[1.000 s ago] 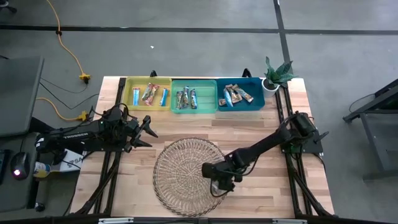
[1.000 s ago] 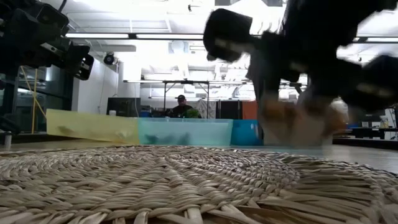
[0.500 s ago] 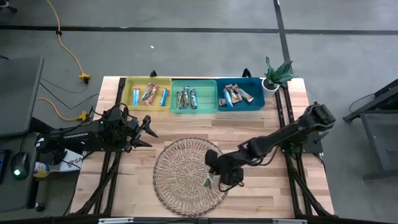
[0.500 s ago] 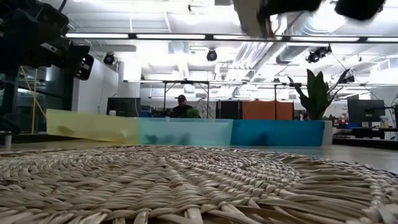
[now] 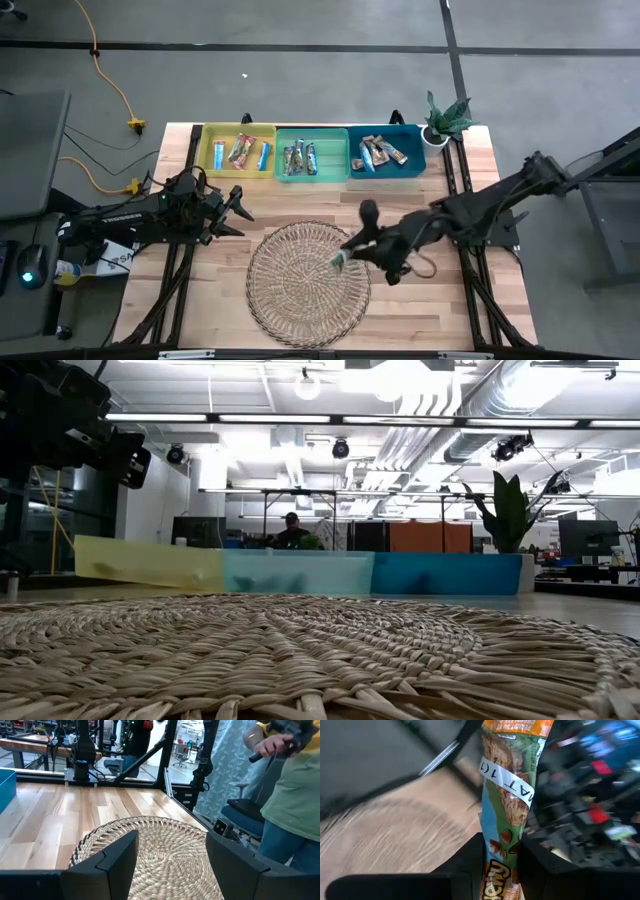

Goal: Pick and place Granola Bars by type
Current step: Put the yellow granola bar into the blue bin

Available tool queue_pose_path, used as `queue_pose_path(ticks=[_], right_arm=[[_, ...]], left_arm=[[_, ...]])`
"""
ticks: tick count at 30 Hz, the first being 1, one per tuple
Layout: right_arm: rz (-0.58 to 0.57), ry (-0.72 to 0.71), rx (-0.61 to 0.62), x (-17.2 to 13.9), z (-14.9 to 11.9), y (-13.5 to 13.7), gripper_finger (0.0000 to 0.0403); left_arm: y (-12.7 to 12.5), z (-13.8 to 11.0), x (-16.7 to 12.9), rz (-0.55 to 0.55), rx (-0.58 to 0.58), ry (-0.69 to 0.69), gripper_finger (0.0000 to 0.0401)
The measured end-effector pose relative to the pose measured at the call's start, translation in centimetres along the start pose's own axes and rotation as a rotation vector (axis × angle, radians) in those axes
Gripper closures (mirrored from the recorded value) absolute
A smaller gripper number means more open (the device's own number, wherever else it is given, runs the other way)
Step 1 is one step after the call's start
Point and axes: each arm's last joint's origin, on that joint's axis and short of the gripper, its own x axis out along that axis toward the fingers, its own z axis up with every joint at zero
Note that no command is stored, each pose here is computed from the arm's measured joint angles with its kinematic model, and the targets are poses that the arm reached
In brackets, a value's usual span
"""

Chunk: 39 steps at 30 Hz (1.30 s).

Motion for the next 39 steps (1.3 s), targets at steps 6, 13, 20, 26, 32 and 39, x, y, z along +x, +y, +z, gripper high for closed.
queue_pose_path(ticks=[6, 13, 20, 26, 32, 39], right_arm=[[-0.21, -0.154, 0.14, -2.7, 1.9, -2.3, 0.0316], [-0.366, -0.267, 0.271, -4.4, 3.0, -3.8, 0.0316], [-0.432, -0.231, 0.292, -4.4, 2.9, -4.0, 0.0316], [-0.672, -0.158, 0.368, -4.9, 2.9, -4.8, 0.0316], [-0.973, -0.012, 0.465, -5.4, 1.5, -7.0, 0.0316], [-1.262, 0.094, 0.625, -5.9, -1.9, -10.8, 0.0316]], left_arm=[[0.0, 0.0, 0.0, 0.0, 0.0, 0.0, 0.0171], [0.0, 0.0, 0.0, 0.0, 0.0, 0.0, 0.0171], [0.0, 0.0, 0.0, 0.0, 0.0, 0.0, 0.0171], [0.0, 0.0, 0.0, 0.0, 0.0, 0.0, 0.0171], [0.0, 0.0, 0.0, 0.0, 0.0, 0.0, 0.0171], [0.0, 0.0, 0.0, 0.0, 0.0, 0.0, 0.0171]])
